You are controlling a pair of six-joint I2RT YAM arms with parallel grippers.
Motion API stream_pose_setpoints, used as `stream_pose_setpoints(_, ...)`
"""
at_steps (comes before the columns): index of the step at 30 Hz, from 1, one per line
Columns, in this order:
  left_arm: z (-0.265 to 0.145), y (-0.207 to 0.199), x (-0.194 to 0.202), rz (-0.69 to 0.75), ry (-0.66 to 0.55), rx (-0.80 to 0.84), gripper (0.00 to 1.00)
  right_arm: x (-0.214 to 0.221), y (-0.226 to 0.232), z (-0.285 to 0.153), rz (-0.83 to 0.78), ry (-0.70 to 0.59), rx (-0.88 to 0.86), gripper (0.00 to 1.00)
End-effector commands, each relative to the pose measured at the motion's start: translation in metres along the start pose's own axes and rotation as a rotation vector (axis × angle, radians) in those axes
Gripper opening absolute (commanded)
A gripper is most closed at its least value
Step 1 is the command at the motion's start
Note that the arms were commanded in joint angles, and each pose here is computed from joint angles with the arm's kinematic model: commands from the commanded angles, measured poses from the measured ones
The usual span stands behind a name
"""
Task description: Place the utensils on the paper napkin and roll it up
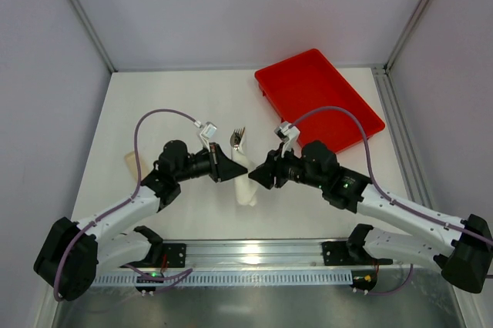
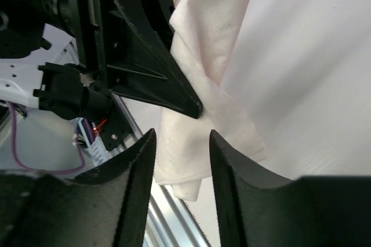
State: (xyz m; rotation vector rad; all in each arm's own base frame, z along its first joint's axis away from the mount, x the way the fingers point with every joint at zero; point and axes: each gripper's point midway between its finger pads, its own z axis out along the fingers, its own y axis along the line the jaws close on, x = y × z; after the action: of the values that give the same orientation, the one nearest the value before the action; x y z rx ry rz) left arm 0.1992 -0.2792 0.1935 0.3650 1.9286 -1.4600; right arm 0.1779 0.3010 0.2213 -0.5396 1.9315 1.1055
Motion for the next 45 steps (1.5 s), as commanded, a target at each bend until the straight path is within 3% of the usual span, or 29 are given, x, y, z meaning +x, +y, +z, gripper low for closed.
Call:
stream_pose_setpoints(1, 0.000, -0.027, -0.020, 0.069, -0.035, 0.088, 0.00, -0.022, -0.010, 0.003, -0.079, -0.089, 0.067, 0.46)
stream_pose_setpoints(6, -0.002, -0.032, -0.002, 0.054, 0.060, 0.147, 0.00, -0.038, -0.014, -0.005, -0.173, -0.043, 0.040, 0.64)
stream_pose_setpoints(7, -0.002, -0.032, -0.001, 0.048, 0.062, 0.147, 0.00, -0.034, -0.006, -0.005, -0.170, -0.007, -0.035, 0.66)
stream_pose_setpoints(14, -0.008, -0.041, -0.001, 0.047, 0.054, 0.174, 0.00, -0.023, -0.001, 0.007, -0.173, 0.091, -0.182, 0.67)
stream_pose_setpoints(20, -0.008, -0.044, -0.002, 0.045, 0.055, 0.182, 0.00, -0.011, 0.005, 0.010, -0.174, 0.137, -0.272, 0.54)
stream_pose_setpoints(29, -0.007, -0.037, -0.003, 0.044, 0.045, 0.145, 0.00, -0.010, -0.002, 0.001, -0.145, 0.089, -0.224, 0.12)
stream_pose_setpoints(34, -0.008, -0.035, -0.007, 0.052, 0.023, 0.118, 0.00, -0.013, -0.002, -0.002, -0.119, 0.052, -0.205, 0.04)
stream_pose_setpoints(37, -0.008, -0.035, -0.006, 0.052, 0.028, 0.116, 0.00, -0.018, -0.004, -0.004, -0.107, 0.040, -0.176, 0.09)
stream_pose_setpoints(41, -0.009, -0.037, -0.004, 0.045, 0.039, 0.131, 0.00, -0.035, -0.008, -0.006, -0.101, -0.015, -0.122, 0.42)
stream_pose_setpoints(45, -0.009, -0.039, -0.003, 0.038, 0.042, 0.146, 0.00, -0.047, -0.003, 0.000, -0.086, -0.033, -0.148, 0.60)
